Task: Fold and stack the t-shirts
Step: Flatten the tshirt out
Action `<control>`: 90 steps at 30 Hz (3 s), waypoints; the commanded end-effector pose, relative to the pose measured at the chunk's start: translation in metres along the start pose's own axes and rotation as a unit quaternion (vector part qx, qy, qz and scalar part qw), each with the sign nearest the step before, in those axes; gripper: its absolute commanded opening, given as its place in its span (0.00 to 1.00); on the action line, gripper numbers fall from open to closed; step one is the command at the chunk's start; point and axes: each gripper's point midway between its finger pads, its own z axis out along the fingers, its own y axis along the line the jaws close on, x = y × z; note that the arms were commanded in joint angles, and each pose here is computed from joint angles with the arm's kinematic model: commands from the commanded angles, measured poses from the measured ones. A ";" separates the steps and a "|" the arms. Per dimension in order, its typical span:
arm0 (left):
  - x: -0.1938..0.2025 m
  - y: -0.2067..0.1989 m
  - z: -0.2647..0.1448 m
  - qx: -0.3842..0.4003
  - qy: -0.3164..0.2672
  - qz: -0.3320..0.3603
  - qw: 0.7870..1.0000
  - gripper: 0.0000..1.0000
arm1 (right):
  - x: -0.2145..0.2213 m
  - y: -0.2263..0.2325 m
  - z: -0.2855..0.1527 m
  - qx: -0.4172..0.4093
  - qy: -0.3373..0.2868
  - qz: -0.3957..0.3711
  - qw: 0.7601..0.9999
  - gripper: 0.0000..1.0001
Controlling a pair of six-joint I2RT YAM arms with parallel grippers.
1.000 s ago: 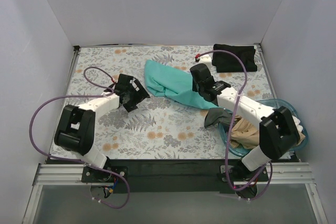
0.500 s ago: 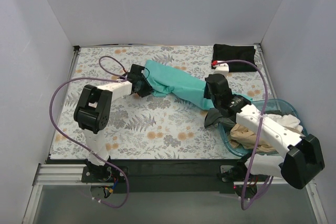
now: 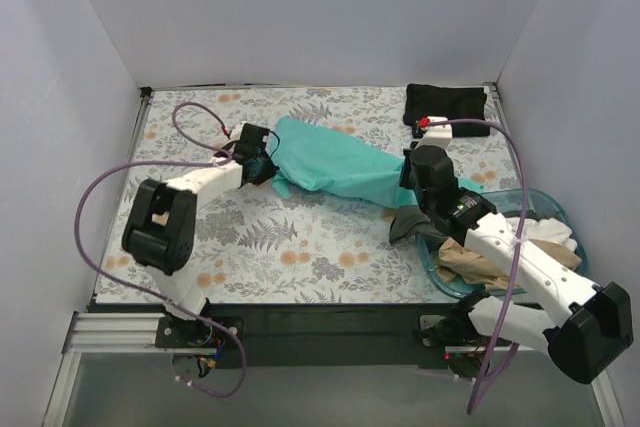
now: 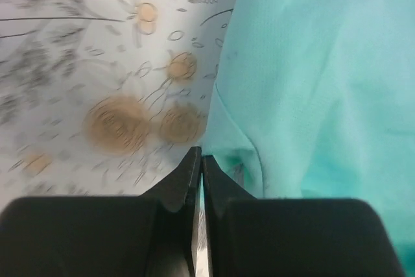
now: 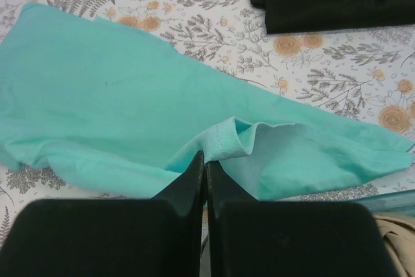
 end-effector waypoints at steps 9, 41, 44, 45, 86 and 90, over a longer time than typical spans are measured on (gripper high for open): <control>-0.114 0.013 -0.220 0.049 -0.259 -0.094 0.960 0.00 | -0.121 -0.018 -0.078 -0.032 -0.174 0.039 0.983 0.01; -0.272 -0.064 -0.480 0.190 -0.525 -0.032 0.829 0.00 | -0.333 0.019 -0.174 -0.110 -0.372 -0.019 0.921 0.01; -0.291 -0.079 -0.423 0.132 -0.522 -0.004 0.843 0.00 | -0.332 0.027 -0.132 -0.071 -0.359 -0.042 0.930 0.01; -0.297 -0.081 -0.411 0.122 -0.520 0.005 0.846 0.00 | -0.332 0.035 -0.112 -0.069 -0.353 -0.050 0.932 0.01; -0.006 0.176 -0.154 -0.156 -0.094 -0.276 0.944 0.98 | 0.090 0.042 0.035 -0.217 0.110 0.059 0.968 0.98; -0.008 0.171 -0.166 -0.146 -0.087 -0.253 0.953 0.98 | 0.073 0.035 0.030 -0.198 0.096 0.058 0.974 0.98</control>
